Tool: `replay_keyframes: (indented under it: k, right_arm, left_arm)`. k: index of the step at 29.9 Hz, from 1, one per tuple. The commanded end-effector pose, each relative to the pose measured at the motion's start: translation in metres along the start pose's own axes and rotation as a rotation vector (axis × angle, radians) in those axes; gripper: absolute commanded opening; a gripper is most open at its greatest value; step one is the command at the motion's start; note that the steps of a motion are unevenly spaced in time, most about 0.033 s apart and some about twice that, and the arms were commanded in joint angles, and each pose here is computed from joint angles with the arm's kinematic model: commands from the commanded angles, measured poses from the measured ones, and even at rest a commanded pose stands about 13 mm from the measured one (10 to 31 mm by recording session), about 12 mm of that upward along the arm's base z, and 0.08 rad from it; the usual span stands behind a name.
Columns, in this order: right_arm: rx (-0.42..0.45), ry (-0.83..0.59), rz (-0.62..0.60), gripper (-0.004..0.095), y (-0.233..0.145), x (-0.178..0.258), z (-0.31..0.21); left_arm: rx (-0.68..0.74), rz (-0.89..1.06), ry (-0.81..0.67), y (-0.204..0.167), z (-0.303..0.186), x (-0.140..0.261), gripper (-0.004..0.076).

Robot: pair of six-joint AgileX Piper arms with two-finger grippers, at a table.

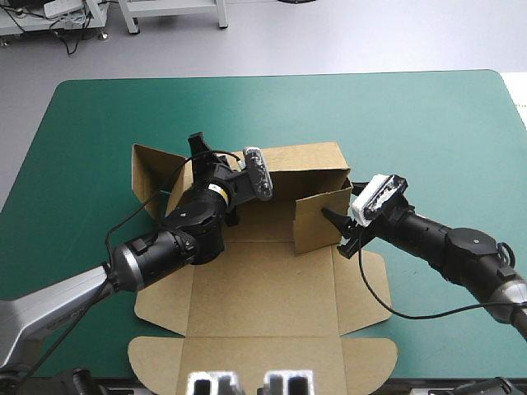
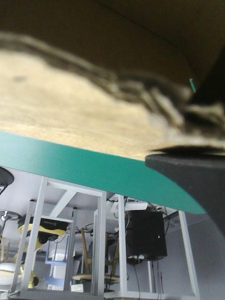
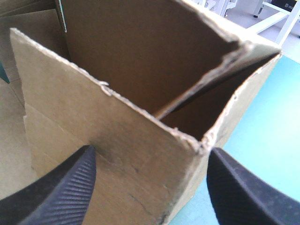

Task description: Fold the box

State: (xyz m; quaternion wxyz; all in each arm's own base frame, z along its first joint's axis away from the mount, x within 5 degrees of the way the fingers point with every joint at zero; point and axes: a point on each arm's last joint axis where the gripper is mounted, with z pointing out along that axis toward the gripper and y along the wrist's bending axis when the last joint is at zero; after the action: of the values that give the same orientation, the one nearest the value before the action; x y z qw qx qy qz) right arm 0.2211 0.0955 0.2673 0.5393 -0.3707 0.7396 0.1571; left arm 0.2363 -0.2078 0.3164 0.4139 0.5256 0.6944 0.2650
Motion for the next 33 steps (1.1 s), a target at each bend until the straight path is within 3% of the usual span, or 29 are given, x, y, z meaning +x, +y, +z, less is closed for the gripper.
replay_keyframes:
  k: [1,7,12,21,25,33]
  right_arm:
    - [0.011,-0.111,0.085,0.0629,0.001,-0.023,-0.003]
    - [0.068,-0.059,0.101,0.0629,0.001,-0.021,0.000]
    - [0.097,-0.045,0.106,0.0629,-0.001,-0.019,-0.001]
    - [0.112,-0.037,0.127,0.0629,-0.002,-0.019,-0.001]
    - [0.094,-0.048,0.135,0.0629,-0.001,-0.020,-0.001]
    - [0.076,-0.059,0.160,0.0609,0.001,-0.021,-0.001]
  left_arm:
    - [0.145,-0.160,-0.059,-0.009,-0.007,-0.022,0.0009]
    - [0.203,-0.056,-0.020,-0.034,-0.011,-0.034,0.0009]
    - [0.204,-0.031,0.030,-0.033,-0.015,-0.028,0.0005]
    - [0.157,-0.030,0.117,-0.022,-0.004,0.012,0.0005]
    - [0.208,-0.115,0.060,-0.040,0.004,0.036,0.0005]
    - [0.230,-0.182,-0.004,-0.048,0.004,0.035,0.0005]
